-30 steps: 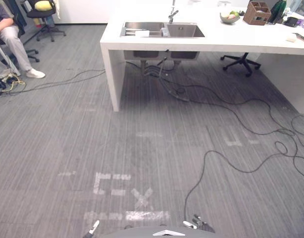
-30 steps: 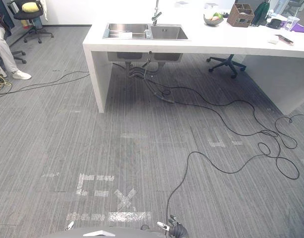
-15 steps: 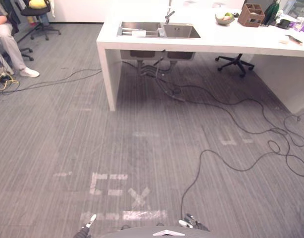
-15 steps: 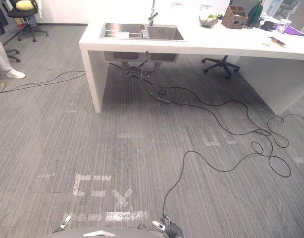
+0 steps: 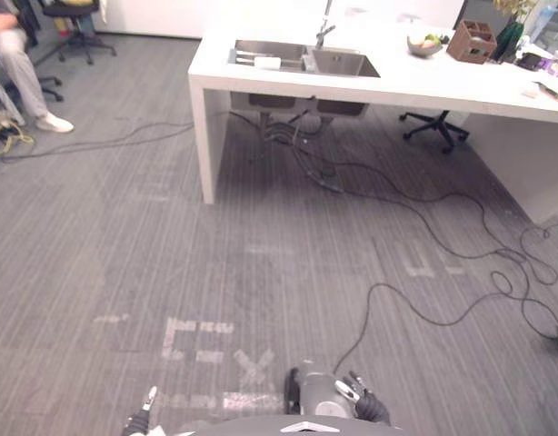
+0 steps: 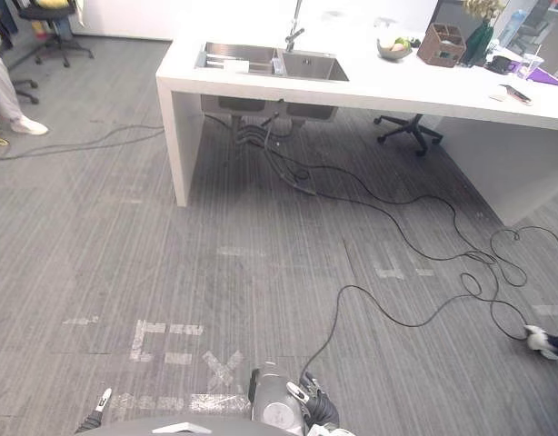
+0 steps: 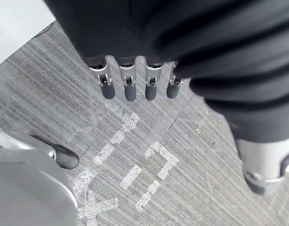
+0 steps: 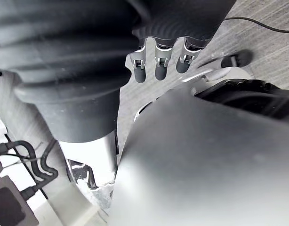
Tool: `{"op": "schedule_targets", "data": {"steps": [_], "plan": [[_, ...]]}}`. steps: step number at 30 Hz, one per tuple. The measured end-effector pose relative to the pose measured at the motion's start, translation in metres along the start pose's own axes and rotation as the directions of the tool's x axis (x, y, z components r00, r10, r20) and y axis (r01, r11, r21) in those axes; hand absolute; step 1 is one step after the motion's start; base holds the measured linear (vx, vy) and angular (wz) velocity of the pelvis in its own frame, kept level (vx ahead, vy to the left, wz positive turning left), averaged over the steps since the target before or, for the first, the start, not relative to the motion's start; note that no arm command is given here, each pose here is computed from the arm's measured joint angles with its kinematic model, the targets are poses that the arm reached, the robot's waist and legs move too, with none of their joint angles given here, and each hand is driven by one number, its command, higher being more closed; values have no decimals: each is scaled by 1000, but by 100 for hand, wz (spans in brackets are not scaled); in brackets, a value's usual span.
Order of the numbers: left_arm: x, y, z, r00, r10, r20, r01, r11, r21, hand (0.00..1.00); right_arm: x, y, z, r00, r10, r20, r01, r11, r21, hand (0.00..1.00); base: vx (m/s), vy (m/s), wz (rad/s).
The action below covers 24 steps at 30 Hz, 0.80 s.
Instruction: Walk over to the sink, pick up the cup, carry it to the dishwasher, place the cup inside the dishwasher, then close the dishwasher door
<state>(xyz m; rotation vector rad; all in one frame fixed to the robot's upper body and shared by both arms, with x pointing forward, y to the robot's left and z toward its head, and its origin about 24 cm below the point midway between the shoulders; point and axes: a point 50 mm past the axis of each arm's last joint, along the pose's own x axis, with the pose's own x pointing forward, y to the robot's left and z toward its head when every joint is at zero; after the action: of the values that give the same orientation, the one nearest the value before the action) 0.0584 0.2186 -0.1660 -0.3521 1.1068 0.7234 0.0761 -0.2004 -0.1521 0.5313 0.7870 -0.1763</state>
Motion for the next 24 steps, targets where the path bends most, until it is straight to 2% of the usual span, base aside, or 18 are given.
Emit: {"op": "schedule_targets", "data": {"steps": [4,8,10,15,18,20,21,22,23,24], "plan": [[-1,-28,6,999,-54,4,54,996,-65,0,-10,-4,-5,1000,10,17,-10,1000,19,0,441,-154,10],[-3,-36,1,996,-91,0,90,990,-105,0,-23,-10,-19,1000,-10,-8,11,998,55,0,657,-305,42],[-5,-45,1,991,-131,4,130,988,-85,0,-24,-18,-13,1000,-14,-8,14,998,58,0,665,-343,20],[-6,-44,-1,992,-127,15,128,988,-86,0,-23,-27,-1,999,-34,10,33,998,62,0,654,-259,0],[-4,-40,15,987,-117,111,118,993,-3,0,-13,-17,-1,1000,8,-17,-7,999,49,0,654,-148,-29],[-8,-48,28,969,-134,207,121,990,76,0,-2,-7,13,998,59,31,-60,998,18,0,514,-4,-72],[-12,-58,41,943,-152,297,109,982,157,0,4,1,23,993,97,61,-97,995,-7,0,520,113,-71],[-23,-76,59,876,-201,437,78,956,284,0,6,6,28,989,127,76,-125,991,-38,0,521,146,-64],[-31,-87,69,827,-244,506,70,938,339,0,6,5,32,988,133,83,-129,990,-54,0,507,179,-60],[-53,-112,86,702,-349,620,71,901,427,0,7,6,35,986,148,82,-142,987,-76,0,583,298,-41]]}}
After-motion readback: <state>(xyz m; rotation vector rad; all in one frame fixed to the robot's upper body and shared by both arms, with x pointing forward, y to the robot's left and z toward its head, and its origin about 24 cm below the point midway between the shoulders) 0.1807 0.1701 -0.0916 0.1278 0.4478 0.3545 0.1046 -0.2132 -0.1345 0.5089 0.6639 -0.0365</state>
